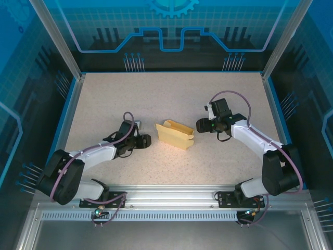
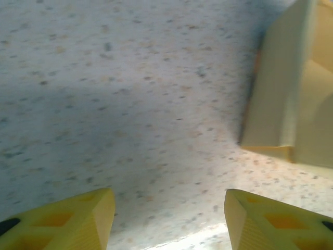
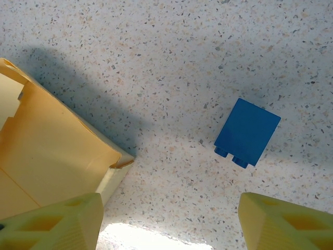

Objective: Fold the paper box

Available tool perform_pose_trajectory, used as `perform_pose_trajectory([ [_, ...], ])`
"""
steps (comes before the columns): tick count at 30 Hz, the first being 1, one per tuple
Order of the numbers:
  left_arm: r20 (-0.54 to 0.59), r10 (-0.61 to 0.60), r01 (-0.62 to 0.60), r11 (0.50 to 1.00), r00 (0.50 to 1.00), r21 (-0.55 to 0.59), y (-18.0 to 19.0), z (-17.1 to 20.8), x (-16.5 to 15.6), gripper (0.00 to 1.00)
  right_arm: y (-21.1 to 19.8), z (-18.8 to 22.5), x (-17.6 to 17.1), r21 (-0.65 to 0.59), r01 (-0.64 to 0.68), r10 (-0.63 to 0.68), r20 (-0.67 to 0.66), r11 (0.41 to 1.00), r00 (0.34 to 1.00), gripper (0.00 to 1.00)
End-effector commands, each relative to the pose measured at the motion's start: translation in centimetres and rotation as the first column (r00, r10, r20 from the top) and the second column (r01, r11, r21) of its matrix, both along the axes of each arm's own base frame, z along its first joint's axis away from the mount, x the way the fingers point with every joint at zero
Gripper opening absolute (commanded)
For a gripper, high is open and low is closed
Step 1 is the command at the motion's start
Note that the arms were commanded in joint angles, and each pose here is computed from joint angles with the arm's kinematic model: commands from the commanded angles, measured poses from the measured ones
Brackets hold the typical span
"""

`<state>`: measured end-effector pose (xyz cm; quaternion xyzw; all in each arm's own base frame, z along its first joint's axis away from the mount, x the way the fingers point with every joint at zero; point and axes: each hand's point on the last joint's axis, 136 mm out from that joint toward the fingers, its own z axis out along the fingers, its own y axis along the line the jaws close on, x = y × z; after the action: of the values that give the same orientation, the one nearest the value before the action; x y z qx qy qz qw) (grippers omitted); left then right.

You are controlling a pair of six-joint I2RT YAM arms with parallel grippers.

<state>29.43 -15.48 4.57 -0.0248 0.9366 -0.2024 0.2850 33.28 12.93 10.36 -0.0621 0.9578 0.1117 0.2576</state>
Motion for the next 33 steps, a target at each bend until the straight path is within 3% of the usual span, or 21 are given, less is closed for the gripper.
perform_pose_trajectory([
  [1, 0.045, 0.021, -0.018, 0.997, 0.999, -0.073, -1.6, 0.3, 0.7, 0.59, -0.5, 1.2, 0.1, 0.005, 0.01, -0.01, 0.043, 1.0, 0.999, 0.7],
  [21, 0.067, 0.009, 0.002, 0.985, 0.998, -0.175, -4.9, -0.3, 2.2, 0.62, -0.4, 1.2, 0.0, 0.017, 0.007, -0.007, 0.042, 1.0, 0.999, 0.7],
  [33, 0.099, -0.004, 0.022, 0.983, 0.995, -0.182, -8.2, 0.3, 8.0, 0.62, -2.2, 0.8, 0.2, -0.02, 0.052, -0.051, 0.032, 0.998, 0.998, 0.7],
])
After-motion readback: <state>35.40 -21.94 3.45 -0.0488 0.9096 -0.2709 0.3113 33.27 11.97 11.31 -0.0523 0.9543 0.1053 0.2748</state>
